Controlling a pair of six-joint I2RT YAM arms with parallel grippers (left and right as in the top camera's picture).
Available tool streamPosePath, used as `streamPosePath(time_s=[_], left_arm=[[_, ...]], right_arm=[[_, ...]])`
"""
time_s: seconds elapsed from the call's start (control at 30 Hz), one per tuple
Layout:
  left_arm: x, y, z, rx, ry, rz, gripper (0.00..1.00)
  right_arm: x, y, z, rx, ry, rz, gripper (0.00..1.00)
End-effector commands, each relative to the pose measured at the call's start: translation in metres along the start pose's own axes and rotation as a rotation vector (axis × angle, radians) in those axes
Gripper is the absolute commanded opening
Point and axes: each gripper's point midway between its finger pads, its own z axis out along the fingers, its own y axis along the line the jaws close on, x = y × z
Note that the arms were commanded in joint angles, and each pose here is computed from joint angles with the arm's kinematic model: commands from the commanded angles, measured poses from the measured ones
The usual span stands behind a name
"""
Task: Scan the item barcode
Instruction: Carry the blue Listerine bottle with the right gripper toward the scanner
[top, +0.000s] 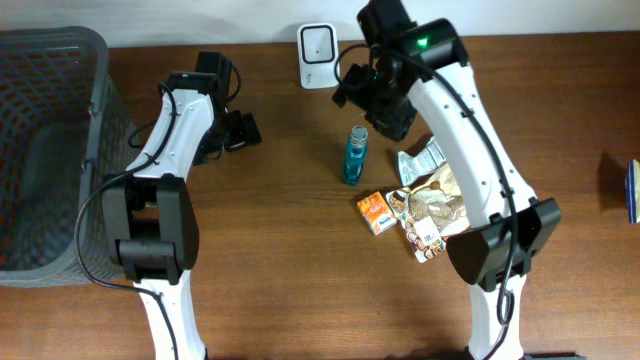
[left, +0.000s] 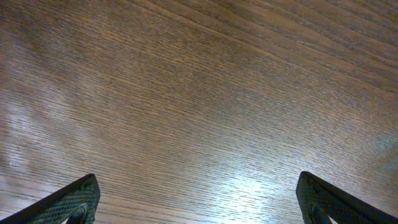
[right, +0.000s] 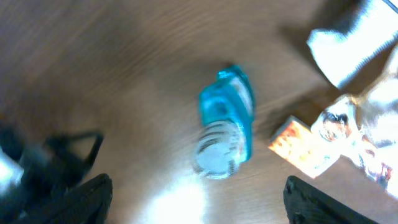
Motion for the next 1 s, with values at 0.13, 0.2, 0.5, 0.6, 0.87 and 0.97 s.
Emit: streamPosePath(time_s=[0.13, 0.2, 0.5, 0.6, 0.87, 0.97], left_arm=[[-0.001, -0.001, -0.011, 0.003, -0.023, 0.005, 0.99], [-0.001, -0.001, -0.011, 0.003, -0.023, 0.005, 0.99], [-0.001, -0.001, -0.011, 0.003, -0.023, 0.005, 0.99], [-0.001, -0.001, -0.011, 0.003, -0.023, 0.005, 0.99], [-0.001, -0.001, -0.011, 0.003, -0.023, 0.005, 0.99], [-0.001, -0.001, -0.011, 0.003, -0.023, 0.005, 0.99]], right_arm=[[-0.010, -0.005, 0.036, 0.043, -0.081, 0.359, 0.90], [-0.007, -0.008, 0.043, 0.054, -0.072, 0.377, 0.90], [0.018, 0.002, 0.053, 0.045, -0.003, 0.360, 0.88], [0.021, 0.008, 0.054, 0.028, 0.003, 0.397, 0.86], [0.017, 0.005, 0.054, 0.037, -0.024, 0.398, 0.76], [0.016, 0.004, 0.055, 0.042, -0.034, 0.398, 0.73]])
